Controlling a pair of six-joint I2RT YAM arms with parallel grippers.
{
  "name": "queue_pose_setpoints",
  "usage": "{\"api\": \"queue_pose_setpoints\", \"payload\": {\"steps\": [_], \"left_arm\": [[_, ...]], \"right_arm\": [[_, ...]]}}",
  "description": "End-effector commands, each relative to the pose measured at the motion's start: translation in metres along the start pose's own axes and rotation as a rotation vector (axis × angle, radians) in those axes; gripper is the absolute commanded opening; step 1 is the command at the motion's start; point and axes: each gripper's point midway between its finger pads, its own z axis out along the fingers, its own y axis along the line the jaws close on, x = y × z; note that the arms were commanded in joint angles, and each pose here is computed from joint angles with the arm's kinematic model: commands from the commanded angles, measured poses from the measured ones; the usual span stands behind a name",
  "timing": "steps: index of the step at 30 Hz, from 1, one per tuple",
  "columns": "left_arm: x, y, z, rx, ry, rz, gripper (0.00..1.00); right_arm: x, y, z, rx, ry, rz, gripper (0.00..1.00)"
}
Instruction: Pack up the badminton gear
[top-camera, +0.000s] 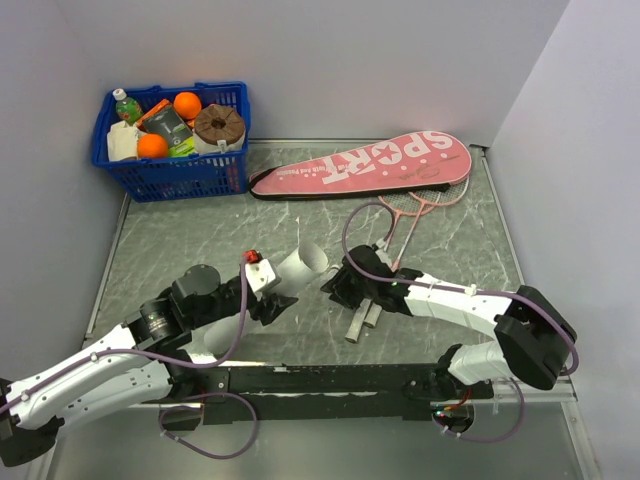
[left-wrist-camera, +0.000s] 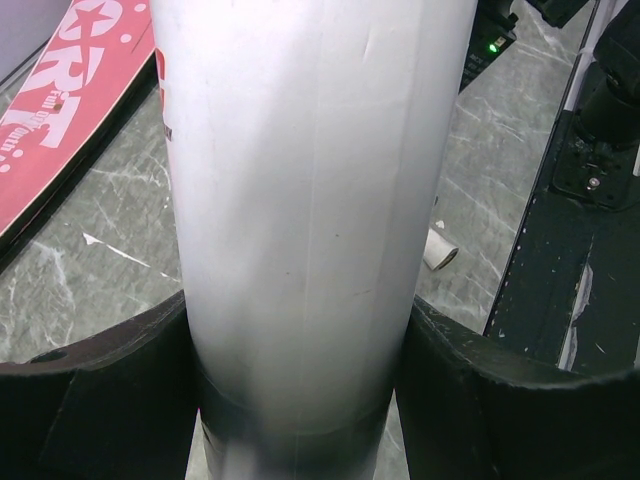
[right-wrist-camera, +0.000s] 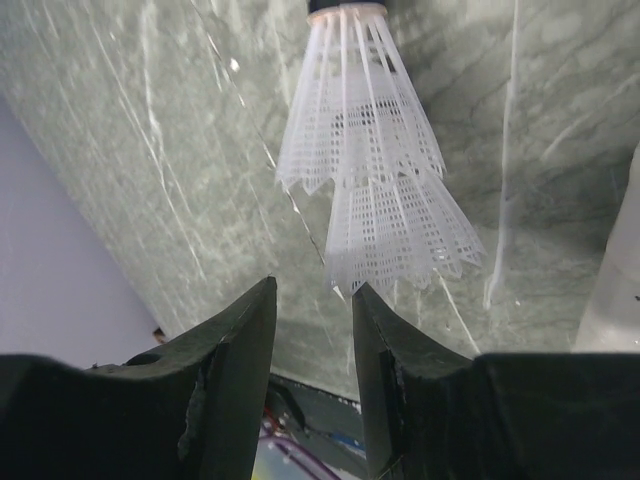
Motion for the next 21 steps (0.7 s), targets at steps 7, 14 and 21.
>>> {"api": "queue_pose_setpoints", "payload": {"steps": [7, 14, 21], "left_arm": [[-0.019, -0.001, 0.003, 0.006, -0.075, -0.004, 0.01], [-0.016, -0.001, 0.005, 0.002, -0.064, -0.006, 0.01], [-0.012, -0.001, 0.008, 0.006, -0.049, -0.007, 0.01]], "right_arm": [[-0.031, -0.005, -0.002, 0.063, -0.161, -0.033, 0.43], [-0.041, -0.017, 0.0, 0.095, -0.212, -0.042, 0.36], [-0.068, -0.026, 0.003, 0.127, -0.303, -0.061, 0.18]]}}
